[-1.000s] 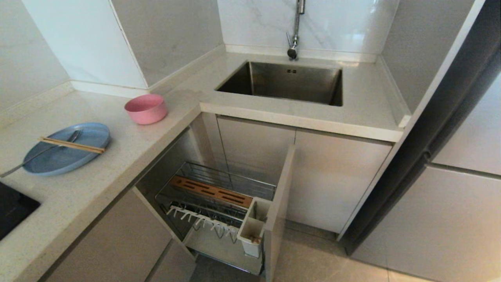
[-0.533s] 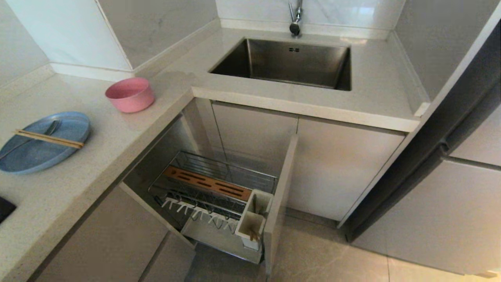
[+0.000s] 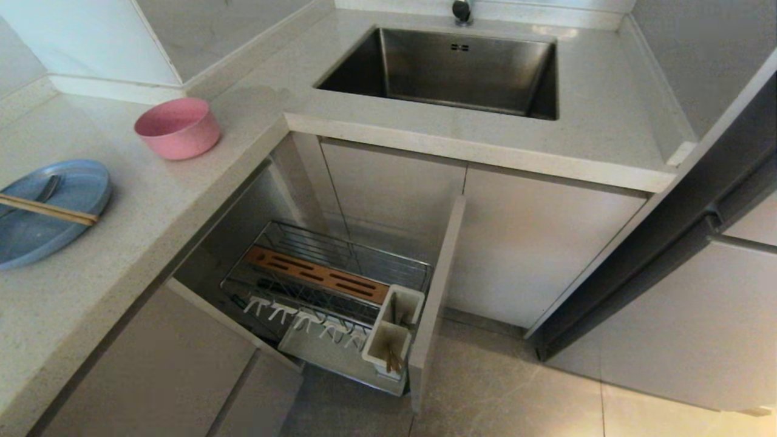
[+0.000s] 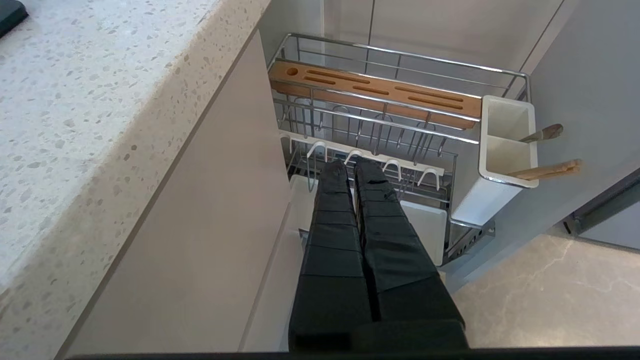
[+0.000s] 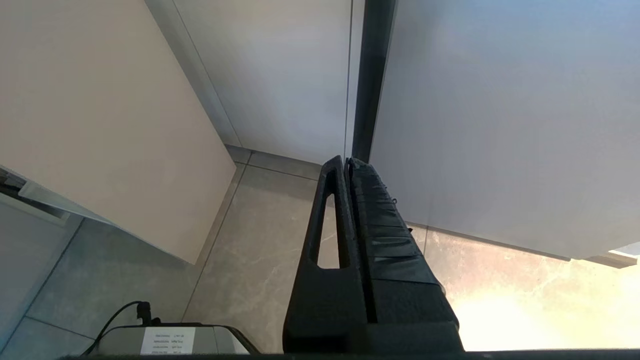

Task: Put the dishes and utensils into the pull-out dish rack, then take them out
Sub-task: Pick up the bowl and place it in the cupboard

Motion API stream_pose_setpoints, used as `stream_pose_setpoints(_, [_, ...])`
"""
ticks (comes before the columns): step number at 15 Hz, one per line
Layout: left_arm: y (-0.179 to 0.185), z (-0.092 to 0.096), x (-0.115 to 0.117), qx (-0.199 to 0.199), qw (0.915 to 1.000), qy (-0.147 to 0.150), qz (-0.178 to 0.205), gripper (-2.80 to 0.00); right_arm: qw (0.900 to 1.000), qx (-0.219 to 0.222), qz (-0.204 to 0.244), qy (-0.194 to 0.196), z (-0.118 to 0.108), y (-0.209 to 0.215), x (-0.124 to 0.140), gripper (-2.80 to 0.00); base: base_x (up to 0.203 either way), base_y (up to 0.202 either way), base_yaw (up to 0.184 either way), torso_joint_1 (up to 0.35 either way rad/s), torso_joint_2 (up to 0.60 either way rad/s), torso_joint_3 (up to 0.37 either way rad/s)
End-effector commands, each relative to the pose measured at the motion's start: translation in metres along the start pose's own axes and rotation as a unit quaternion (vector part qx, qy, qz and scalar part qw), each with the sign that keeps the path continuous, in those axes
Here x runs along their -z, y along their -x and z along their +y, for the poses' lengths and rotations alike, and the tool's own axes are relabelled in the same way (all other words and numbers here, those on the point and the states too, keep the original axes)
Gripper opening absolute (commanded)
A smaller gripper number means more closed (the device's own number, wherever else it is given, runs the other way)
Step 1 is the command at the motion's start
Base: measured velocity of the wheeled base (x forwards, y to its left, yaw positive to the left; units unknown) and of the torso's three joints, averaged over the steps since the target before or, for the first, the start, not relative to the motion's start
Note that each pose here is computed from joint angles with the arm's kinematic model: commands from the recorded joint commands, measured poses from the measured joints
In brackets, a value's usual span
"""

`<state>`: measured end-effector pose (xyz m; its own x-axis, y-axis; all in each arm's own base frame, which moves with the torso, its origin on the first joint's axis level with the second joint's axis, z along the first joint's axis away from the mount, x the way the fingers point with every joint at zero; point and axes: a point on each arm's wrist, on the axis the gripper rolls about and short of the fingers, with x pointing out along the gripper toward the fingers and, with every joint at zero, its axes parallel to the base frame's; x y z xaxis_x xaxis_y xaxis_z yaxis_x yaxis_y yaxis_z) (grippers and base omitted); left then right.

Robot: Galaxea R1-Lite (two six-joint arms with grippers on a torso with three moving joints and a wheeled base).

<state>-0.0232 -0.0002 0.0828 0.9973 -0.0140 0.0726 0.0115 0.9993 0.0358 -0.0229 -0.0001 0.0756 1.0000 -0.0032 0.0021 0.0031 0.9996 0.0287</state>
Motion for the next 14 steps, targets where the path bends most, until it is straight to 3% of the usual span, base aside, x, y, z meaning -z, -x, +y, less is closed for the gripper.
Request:
stream_pose_setpoints(1, [-0.002, 0.0, 0.011, 0.001, 0.9998, 0.0, 0.019, -2.8, 1.0, 0.0, 0.0, 0.0, 0.0, 0.0, 0.0, -2.8, 0.0, 0.0, 0.0, 0.0, 0.0, 0.0])
stream_pose_setpoints(7, [-0.002, 0.0, 0.007, 0.0, 0.9999, -0.005, 0.009, -2.8, 1.0, 0.0, 0.0, 0.0, 0.0, 0.0, 0.0, -2.8, 0.0, 0.0, 0.0, 0.0, 0.0, 0.0])
stream_pose_setpoints(10, [0.014, 0.001, -0.044, 0.0, 0.9975, -0.004, -0.07, -2.8, 1.0, 0.0, 0.0, 0.0, 0.0, 0.0, 0.0, -2.8, 0.0, 0.0, 0.0, 0.0, 0.0, 0.0])
stream_pose_setpoints(14, [0.043, 0.004, -0.125, -0.001, 0.9876, -0.006, -0.157, -2.8, 1.0, 0.0, 0.0, 0.0, 0.0, 0.0, 0.0, -2.8, 0.0, 0.0, 0.0, 0.0, 0.0, 0.0])
